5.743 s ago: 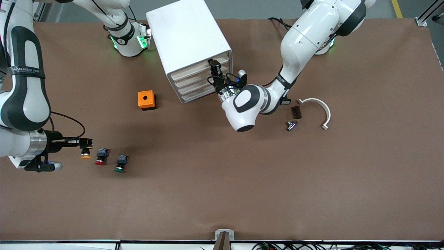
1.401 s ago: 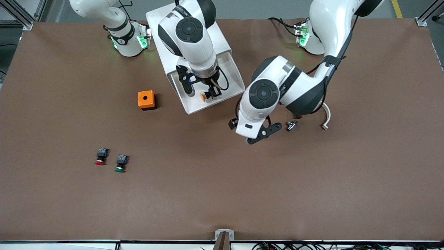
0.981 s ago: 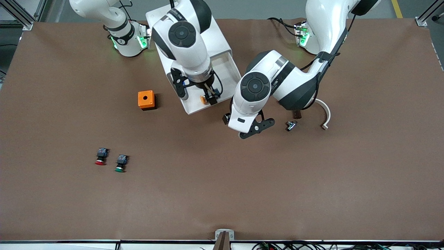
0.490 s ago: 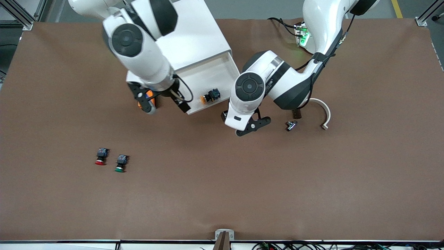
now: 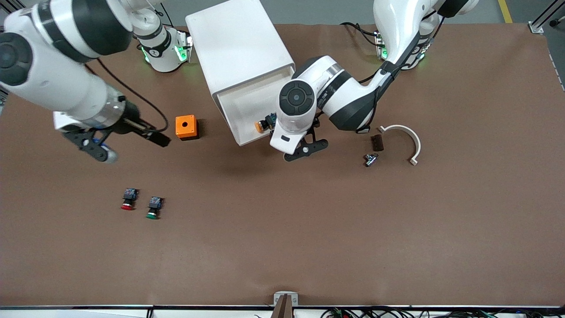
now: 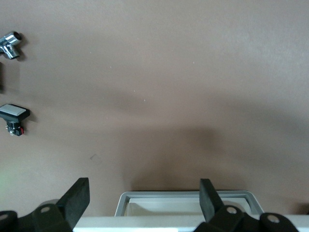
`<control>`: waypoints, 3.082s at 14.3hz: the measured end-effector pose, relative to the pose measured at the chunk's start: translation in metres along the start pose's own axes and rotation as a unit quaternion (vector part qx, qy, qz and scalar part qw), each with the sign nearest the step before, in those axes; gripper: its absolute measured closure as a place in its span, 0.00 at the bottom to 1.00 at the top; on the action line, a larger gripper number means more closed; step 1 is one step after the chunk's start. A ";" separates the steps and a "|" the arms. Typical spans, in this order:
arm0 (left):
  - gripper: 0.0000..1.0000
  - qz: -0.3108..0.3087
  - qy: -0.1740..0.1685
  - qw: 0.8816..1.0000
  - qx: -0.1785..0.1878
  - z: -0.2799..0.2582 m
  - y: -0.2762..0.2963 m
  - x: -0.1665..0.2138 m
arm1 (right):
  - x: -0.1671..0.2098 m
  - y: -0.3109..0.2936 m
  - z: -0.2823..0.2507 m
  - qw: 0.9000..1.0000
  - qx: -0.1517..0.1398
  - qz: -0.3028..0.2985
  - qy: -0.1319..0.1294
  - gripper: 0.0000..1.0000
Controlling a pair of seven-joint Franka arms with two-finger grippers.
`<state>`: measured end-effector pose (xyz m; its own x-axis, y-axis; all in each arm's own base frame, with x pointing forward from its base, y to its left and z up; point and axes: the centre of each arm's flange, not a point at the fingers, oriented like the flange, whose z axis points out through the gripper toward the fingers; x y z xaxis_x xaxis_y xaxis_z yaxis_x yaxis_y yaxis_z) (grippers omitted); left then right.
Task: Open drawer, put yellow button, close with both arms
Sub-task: 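Lower the button into the drawer and open the right gripper, then push the drawer closed with the left gripper while the right gripper withdraws, then release the drawer front and pull the left gripper back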
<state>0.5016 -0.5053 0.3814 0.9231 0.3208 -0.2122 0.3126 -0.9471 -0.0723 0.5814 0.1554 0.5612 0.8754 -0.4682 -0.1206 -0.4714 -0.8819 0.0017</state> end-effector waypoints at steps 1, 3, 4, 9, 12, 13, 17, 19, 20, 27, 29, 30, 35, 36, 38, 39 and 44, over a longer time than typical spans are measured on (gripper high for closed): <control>0.00 0.003 0.000 1.000 0.002 0.002 0.002 -0.004 | 0.010 0.014 -0.006 0.999 -0.009 -0.028 0.014 0.00; 0.00 0.010 -0.001 1.000 0.004 0.006 0.006 -0.012 | 0.030 0.047 -0.019 0.996 -0.015 -0.086 0.028 0.00; 0.00 0.013 -0.001 1.000 0.005 0.009 0.009 -0.016 | 0.042 0.069 -0.026 0.993 -0.015 -0.116 0.031 0.00; 0.00 0.024 -0.011 1.000 0.002 0.016 0.019 -0.034 | 0.094 0.176 -0.043 0.978 -0.010 -0.207 0.038 0.00; 0.00 0.028 -0.022 0.999 0.002 0.020 0.023 -0.044 | 0.108 0.211 -0.047 0.969 -0.010 -0.242 0.042 0.00; 0.00 0.030 -0.024 0.999 0.002 0.022 0.024 -0.048 | 0.110 0.220 -0.049 0.967 -0.009 -0.249 0.045 0.00; 0.00 0.045 -0.045 0.998 0.007 0.035 0.034 -0.077 | 0.102 0.234 -0.071 0.958 -0.009 -0.274 0.079 0.00; 0.00 0.050 -0.054 0.997 0.007 0.038 0.038 -0.089 | 0.084 0.243 -0.080 0.956 -0.008 -0.278 0.096 0.00; 0.00 0.051 -0.059 0.997 0.006 0.039 0.040 -0.093 | 0.074 0.247 -0.083 0.956 -0.007 -0.278 0.096 0.00; 0.00 0.056 -0.102 0.993 0.001 0.048 0.047 -0.121 | 0.048 0.223 -0.087 0.948 -0.009 -0.305 0.091 0.00; 0.00 0.058 -0.112 0.992 0.004 0.054 0.048 -0.129 | 0.047 0.220 -0.087 0.948 -0.009 -0.305 0.092 0.00; 0.00 0.058 -0.117 0.991 0.006 0.057 0.049 -0.133 | 0.046 0.217 -0.087 0.950 -0.008 -0.300 0.091 0.00; 0.00 0.058 -0.124 0.990 0.010 0.064 0.048 -0.138 | 0.035 0.197 -0.085 0.960 0.000 -0.267 0.081 0.00; 0.00 0.058 -0.125 0.990 0.011 0.064 0.048 -0.138 | 0.037 0.202 -0.085 0.962 0.001 -0.262 0.081 0.00; 0.00 0.057 -0.126 0.990 0.010 0.063 0.048 -0.136 | 0.040 0.210 -0.086 0.964 0.002 -0.255 0.081 0.00; 0.00 0.055 -0.127 0.990 0.009 0.063 0.048 -0.135 | 0.041 0.212 -0.086 0.964 0.002 -0.253 0.079 0.00; 0.00 0.001 -0.115 0.993 -0.031 0.021 0.021 -0.058 | 0.040 0.212 -0.091 0.964 0.003 -0.251 0.083 0.00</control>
<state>0.4501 -0.5438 0.3720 0.8500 0.3040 -0.4301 0.3306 -0.9437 -0.0138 0.5260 -0.0551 0.6470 0.9983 0.0154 0.0556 0.0166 -0.9996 -0.0209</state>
